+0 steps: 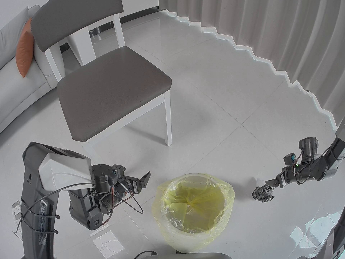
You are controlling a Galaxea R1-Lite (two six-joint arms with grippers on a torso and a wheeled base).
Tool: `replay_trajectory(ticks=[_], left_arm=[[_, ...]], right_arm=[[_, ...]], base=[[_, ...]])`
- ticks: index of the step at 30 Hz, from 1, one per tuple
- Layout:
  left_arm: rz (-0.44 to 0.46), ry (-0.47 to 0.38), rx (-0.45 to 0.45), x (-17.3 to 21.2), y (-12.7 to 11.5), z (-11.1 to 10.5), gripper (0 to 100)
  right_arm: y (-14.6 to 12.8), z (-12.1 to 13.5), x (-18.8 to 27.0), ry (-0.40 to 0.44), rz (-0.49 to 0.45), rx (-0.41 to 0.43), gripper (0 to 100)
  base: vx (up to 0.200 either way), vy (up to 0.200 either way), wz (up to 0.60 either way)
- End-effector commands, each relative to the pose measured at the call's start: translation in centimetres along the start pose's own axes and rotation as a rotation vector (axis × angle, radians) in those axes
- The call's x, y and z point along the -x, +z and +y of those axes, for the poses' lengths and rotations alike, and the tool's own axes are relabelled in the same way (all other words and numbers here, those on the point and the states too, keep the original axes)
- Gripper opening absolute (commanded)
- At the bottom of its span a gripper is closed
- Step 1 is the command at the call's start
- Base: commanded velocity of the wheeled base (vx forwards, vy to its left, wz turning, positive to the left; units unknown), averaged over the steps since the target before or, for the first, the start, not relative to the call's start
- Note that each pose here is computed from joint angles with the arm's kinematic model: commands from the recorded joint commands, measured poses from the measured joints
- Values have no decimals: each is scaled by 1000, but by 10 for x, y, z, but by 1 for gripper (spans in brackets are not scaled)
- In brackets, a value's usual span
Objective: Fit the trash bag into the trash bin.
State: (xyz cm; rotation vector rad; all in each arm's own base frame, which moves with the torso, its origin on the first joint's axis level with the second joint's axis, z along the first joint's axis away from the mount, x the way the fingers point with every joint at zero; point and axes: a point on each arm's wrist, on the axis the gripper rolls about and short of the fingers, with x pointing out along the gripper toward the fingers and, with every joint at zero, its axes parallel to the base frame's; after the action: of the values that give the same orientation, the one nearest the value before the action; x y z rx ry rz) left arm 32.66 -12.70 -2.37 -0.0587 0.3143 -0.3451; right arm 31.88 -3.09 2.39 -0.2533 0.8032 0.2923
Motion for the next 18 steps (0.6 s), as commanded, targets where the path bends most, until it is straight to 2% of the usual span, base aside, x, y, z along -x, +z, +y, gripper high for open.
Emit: replay_trajectory(ticks=[1, 6, 11, 18], left_arm=[[-62, -25, 0, 9, 19, -8, 100], [-57, -26, 1, 9, 18, -9, 100], [-61, -35, 39, 8, 19, -13, 100], [-75, -40, 32, 8, 22, -16, 100]], right_arm=[[-22, -14, -13, -7, 64, -32, 100], [-32, -20, -37, -3, 88, -47, 100], [-32, -23, -47, -7, 80, -45, 100], [-32, -29, -61, -8, 82, -47, 100]], base=[[0, 0, 0], [0, 0, 0], [0, 0, 0], [0, 0, 0]])
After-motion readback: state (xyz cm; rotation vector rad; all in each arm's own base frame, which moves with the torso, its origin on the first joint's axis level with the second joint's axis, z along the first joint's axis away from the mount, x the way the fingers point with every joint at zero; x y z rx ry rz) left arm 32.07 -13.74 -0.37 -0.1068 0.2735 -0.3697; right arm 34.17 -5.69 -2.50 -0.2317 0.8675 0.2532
